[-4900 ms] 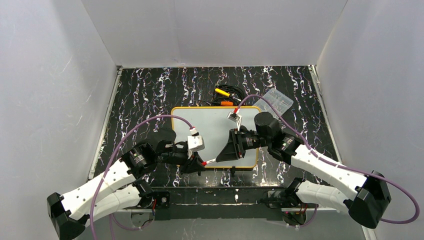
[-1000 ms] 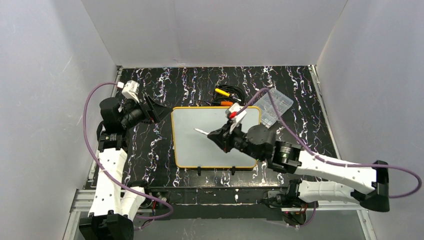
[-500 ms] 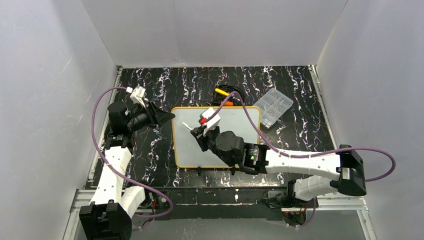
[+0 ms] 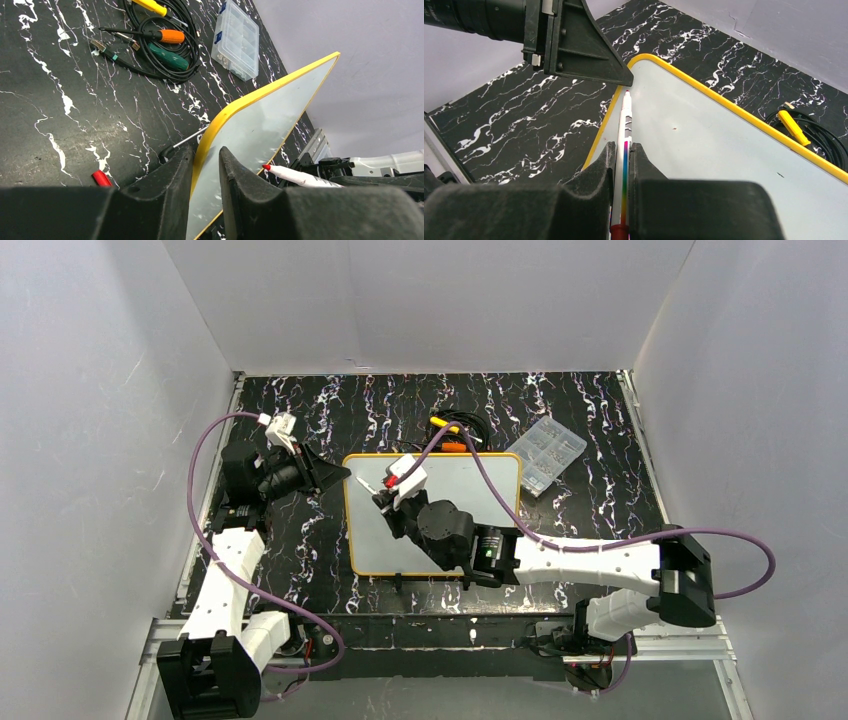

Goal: Write a sentence on the whiteboard

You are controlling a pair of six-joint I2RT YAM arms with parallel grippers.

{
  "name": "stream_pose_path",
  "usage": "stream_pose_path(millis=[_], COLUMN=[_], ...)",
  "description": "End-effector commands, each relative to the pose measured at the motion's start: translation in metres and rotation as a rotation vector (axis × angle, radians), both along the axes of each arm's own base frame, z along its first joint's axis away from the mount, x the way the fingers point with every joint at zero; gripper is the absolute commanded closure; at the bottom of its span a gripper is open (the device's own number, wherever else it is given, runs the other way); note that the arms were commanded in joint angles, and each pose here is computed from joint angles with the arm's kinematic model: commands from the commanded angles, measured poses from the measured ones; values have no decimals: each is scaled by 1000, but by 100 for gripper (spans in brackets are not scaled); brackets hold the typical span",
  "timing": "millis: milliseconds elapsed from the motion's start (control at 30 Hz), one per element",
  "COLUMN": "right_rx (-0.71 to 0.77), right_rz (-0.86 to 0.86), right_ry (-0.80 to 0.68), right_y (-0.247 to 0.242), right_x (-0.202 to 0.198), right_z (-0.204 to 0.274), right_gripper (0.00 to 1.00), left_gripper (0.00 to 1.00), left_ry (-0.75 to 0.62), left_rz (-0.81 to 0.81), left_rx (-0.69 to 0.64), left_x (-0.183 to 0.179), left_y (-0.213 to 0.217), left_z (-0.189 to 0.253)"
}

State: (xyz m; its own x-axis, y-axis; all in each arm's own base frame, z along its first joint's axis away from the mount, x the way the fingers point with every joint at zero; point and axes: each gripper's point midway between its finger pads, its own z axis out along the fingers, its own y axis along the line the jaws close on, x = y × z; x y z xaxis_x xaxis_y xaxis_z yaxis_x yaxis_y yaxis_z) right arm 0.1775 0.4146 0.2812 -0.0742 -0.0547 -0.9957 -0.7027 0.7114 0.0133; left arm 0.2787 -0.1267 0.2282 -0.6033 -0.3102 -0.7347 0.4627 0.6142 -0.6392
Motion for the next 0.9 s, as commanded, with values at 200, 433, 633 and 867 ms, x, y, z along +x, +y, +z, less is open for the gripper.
stream_pose_path(millis=[200,433,633,867], right_rx=[71,64,43,1], right_rz=[-53,-71,-92,-100], right_ry=[-49,-54,-51,-19], right_y=[8,10,9,2], right_x=[16,24,29,27], right_z=[30,25,18,0], right_gripper=[99,99,99,99], left_gripper=[85,90,94,96], left_ry=[-41,-44,-49,-54], left_rz=[-26,-30,-37,-40], left_rx=[13,15,17,18], left_x=[-1,-1,-2,-3], left_y=[-4,-5,-6,-7], left_z=[7,7,8,8])
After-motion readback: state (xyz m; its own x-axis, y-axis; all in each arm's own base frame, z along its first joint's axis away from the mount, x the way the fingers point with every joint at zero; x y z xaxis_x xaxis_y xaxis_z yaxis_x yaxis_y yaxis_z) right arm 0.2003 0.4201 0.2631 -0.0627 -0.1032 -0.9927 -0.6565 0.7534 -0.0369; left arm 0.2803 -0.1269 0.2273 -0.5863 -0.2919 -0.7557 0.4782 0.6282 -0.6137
